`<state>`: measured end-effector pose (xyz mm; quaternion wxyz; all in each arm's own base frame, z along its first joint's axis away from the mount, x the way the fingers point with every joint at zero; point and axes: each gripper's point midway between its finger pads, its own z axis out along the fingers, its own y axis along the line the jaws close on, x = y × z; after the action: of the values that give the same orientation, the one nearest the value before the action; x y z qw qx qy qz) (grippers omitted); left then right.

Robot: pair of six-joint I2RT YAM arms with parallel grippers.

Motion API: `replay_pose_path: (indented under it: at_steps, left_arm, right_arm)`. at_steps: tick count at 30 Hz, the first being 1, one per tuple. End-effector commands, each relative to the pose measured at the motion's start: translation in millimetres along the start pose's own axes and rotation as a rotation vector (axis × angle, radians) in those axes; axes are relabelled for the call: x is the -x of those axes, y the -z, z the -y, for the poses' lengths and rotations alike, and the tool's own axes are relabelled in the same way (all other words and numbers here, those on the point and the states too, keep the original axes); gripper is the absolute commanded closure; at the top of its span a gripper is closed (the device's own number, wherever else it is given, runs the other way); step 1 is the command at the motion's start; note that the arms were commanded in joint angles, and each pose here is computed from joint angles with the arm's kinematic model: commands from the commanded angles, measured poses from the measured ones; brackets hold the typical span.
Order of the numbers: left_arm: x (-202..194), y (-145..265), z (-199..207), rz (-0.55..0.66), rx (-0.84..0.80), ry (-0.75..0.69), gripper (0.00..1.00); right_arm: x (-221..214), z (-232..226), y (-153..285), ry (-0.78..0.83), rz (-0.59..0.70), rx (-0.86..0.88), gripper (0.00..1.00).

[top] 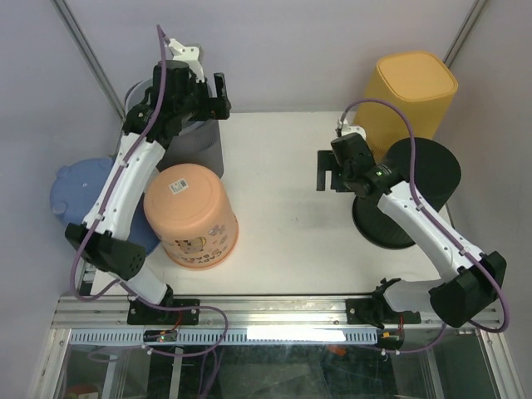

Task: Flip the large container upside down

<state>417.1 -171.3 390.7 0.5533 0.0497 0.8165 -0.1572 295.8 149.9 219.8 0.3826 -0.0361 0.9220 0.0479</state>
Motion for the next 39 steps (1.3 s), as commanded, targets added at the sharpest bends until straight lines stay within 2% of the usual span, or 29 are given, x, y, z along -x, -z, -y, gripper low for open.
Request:
replay_pose_path:
  at_steps: [1, 5, 13, 17, 21, 25, 34, 37, 39]
  left_arm:
    - [-4, -9, -34, -0.062, 0.149, -0.028, 0.01]
    - [-3, -16, -52, -0.071, 0.243, -0.067, 0.01]
    - [-8, -34, -59, -0.084, 0.267, -0.102, 0.02]
    - [-9, -36, -62, -0.085, 0.281, -0.109, 0.12]
    - [-7, -39, -67, -0.081, 0.295, -0.13, 0.27]
    - [-13, -47, -71, -0.099, 0.297, -0.135, 0.33]
    - [-20, -54, -81, -0.117, 0.319, -0.127, 0.54]
    - [-10, -47, -75, -0.088, 0.291, -0.115, 0.54]
    - [-3, -42, -71, -0.069, 0.278, -0.109, 0.45]
  right_arm:
    - [6, 64, 1, -0.022, 0.065, -0.249, 0.07]
    - [-9, 88, -1, -0.047, 0.039, -0.305, 0.06]
    - [-11, 87, 4, -0.054, 0.028, -0.293, 0.07]
    - [-7, 79, 11, -0.069, 0.055, -0.235, 0.07]
    - [-9, 74, 14, -0.084, 0.07, -0.195, 0.07]
    - [-17, 75, 12, -0.085, 0.05, -0.196, 0.06]
    - [-20, 73, 14, -0.093, 0.05, -0.179, 0.06]
    - [-20, 72, 14, -0.094, 0.05, -0.173, 0.07]
    - [-20, 71, 13, -0.092, 0.046, -0.168, 0.06]
